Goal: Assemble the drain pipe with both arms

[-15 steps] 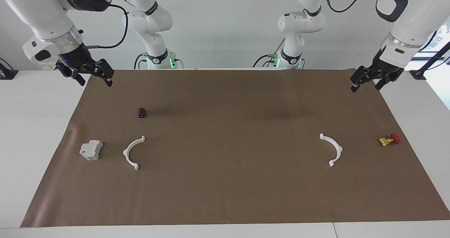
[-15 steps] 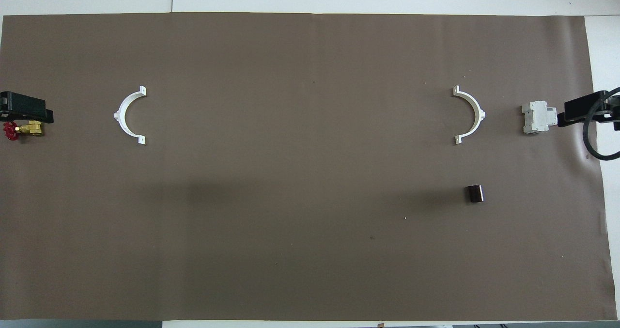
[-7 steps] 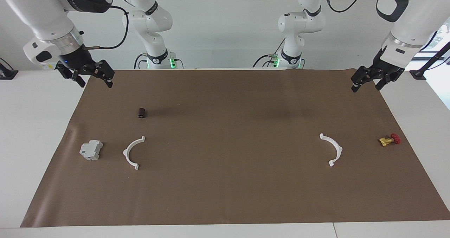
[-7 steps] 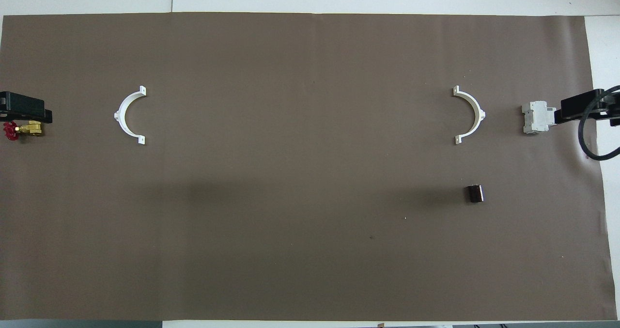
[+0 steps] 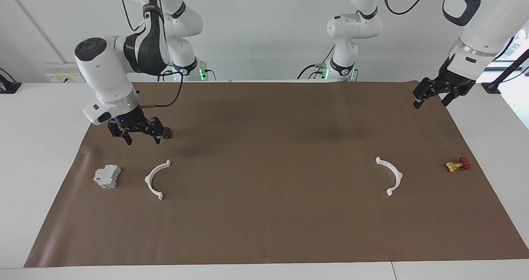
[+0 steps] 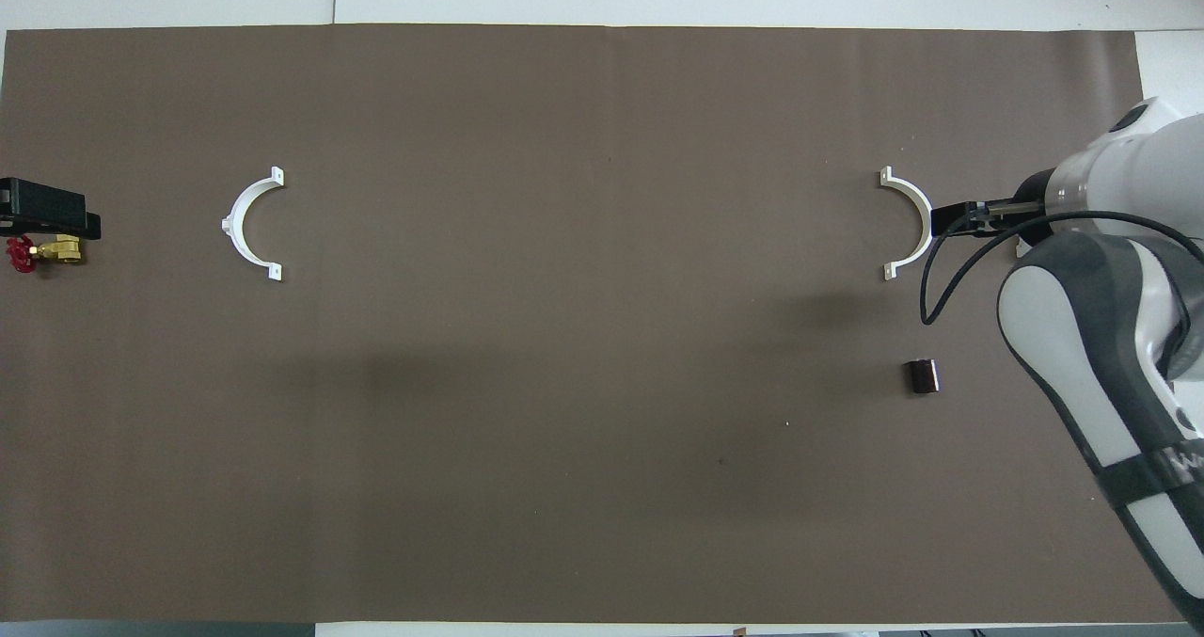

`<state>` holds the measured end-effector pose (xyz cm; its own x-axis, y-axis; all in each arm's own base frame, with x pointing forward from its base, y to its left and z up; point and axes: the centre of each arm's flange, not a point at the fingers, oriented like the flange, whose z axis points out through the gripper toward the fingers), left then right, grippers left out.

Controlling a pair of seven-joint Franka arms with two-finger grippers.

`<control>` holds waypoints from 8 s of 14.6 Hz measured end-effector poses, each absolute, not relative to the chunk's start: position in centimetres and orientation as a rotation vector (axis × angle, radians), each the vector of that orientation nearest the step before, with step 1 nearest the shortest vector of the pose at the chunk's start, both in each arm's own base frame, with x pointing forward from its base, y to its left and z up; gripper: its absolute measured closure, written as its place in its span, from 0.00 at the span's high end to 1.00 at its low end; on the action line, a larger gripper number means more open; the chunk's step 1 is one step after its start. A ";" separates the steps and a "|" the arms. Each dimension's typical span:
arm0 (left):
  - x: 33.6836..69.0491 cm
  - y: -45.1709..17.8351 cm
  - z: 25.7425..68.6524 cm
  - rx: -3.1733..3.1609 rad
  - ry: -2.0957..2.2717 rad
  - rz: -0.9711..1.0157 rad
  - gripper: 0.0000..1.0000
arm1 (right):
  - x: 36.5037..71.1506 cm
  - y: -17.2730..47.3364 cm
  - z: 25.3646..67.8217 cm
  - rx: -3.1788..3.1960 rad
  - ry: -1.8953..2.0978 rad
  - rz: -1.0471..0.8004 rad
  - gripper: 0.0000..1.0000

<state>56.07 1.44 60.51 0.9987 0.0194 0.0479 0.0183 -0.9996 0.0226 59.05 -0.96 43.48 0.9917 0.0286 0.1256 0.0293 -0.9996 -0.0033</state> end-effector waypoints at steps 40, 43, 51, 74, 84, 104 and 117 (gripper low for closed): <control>63.6 2.0 29.9 3.140 0.039 0.173 0.29 | 63.8 -4.5 29.1 -3.095 -0.131 -0.163 0.20; 63.6 2.1 30.0 3.140 0.039 0.177 0.21 | 63.8 -4.4 29.2 -3.095 -0.141 -0.164 0.20; 64.0 2.3 31.5 3.138 0.042 0.220 0.21 | 67.3 10.4 38.8 -3.027 -0.359 -0.127 0.20; 63.1 2.4 38.0 3.131 0.046 0.255 0.21 | 62.1 36.4 31.8 -3.083 -0.295 -0.221 0.20; 63.2 1.9 38.1 3.129 0.033 0.257 0.21 | 60.7 38.2 29.5 -3.053 -0.347 -0.280 0.20; 59.6 -26.5 38.1 3.133 0.166 0.175 0.21 | 64.2 7.4 54.5 -3.130 0.040 -0.017 1.00; 57.2 -34.0 30.6 3.193 0.075 0.204 0.21 | 57.4 -1.7 59.2 -3.128 0.125 0.129 1.00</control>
